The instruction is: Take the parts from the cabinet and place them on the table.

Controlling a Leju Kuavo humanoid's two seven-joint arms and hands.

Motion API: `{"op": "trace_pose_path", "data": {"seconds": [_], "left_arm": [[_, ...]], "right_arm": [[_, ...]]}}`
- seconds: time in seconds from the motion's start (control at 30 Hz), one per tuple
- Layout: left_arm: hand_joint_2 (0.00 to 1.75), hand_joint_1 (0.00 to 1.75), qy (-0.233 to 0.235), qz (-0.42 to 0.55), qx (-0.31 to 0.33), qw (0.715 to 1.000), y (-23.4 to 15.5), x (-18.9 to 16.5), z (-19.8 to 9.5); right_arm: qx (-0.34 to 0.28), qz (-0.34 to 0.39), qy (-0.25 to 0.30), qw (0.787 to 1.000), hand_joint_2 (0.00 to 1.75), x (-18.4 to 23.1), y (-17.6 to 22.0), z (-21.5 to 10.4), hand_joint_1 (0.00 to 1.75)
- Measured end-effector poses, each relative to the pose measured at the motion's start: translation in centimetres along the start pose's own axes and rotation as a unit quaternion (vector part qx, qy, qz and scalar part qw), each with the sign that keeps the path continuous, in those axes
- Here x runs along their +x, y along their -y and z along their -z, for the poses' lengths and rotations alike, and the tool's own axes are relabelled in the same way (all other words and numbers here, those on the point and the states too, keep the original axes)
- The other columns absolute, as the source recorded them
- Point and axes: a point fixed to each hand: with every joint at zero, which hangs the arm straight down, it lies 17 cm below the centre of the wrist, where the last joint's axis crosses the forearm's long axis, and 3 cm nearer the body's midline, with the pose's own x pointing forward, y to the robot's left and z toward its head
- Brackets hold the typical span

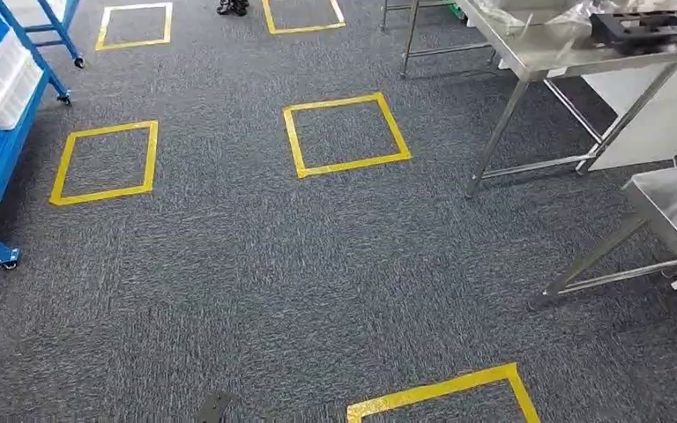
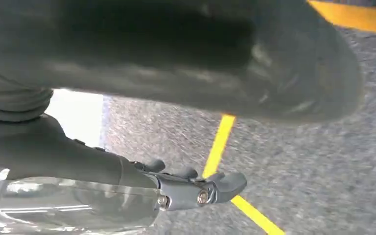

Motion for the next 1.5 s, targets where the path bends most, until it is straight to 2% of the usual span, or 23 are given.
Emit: {"op": "trace_pose_path", "data": {"seconds": [1.5], "left_arm": [[0.0,0.0,-0.012,-0.023,0.005,1.0,0.3,-0.4,-0.2]], "right_arm": [[0.035,-0.018,0.009,0.999,0.0,-1.1,-2.8,-1.1,0.0]]}}
